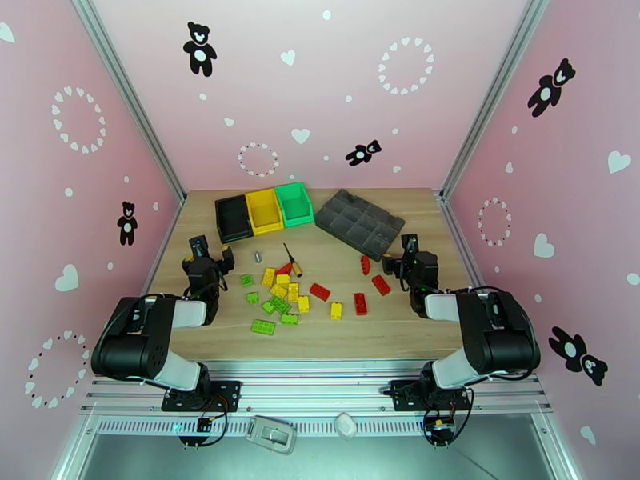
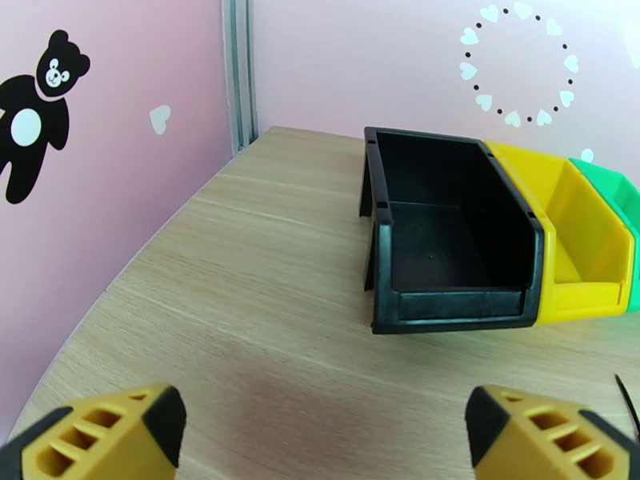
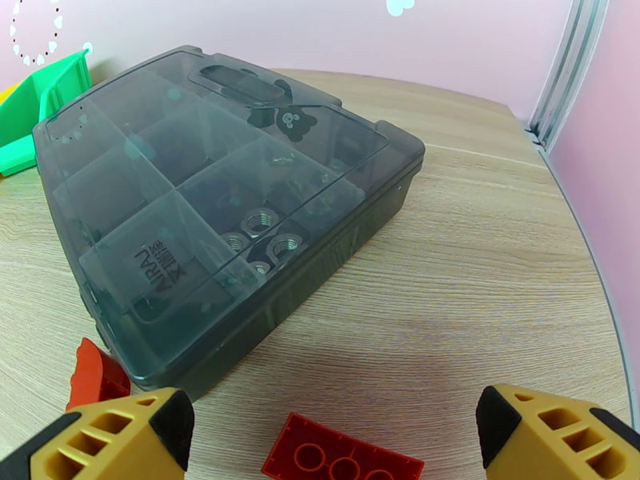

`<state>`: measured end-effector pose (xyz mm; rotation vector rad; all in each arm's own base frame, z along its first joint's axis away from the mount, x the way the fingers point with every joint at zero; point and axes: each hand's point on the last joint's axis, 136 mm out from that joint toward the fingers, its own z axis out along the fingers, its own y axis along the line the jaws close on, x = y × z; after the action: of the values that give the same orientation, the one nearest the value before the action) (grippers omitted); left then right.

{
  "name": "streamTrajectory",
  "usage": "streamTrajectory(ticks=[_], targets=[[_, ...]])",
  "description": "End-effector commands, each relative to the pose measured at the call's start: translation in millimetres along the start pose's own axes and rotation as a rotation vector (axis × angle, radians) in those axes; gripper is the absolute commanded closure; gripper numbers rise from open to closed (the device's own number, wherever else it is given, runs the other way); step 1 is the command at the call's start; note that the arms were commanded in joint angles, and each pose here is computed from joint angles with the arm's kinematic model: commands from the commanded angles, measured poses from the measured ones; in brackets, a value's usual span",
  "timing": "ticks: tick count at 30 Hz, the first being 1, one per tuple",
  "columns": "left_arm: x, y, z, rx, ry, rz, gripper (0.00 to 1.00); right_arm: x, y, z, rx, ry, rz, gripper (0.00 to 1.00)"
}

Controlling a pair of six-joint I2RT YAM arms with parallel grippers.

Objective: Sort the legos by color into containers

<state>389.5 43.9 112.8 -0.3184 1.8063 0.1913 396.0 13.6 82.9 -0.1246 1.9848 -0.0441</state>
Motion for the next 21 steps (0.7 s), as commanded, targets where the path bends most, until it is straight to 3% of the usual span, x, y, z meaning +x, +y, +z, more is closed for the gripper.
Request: streamTrajectory(ticks=[1, 18, 21], targets=[[-1, -2, -1, 0.008, -0.013, 0.010, 0.02, -4, -1, 1, 0.000, -0.003, 0.003, 0.01], [-1, -3, -1, 0.010, -0.011, 0.010, 0.01, -4, -1, 0, 0.000, -0.004, 0.003, 0.01], [-7, 1, -1, -0.014, -0.014, -0.002, 0.02, -8, -12, -2, 0.059, 0.005, 0.031, 0.01]])
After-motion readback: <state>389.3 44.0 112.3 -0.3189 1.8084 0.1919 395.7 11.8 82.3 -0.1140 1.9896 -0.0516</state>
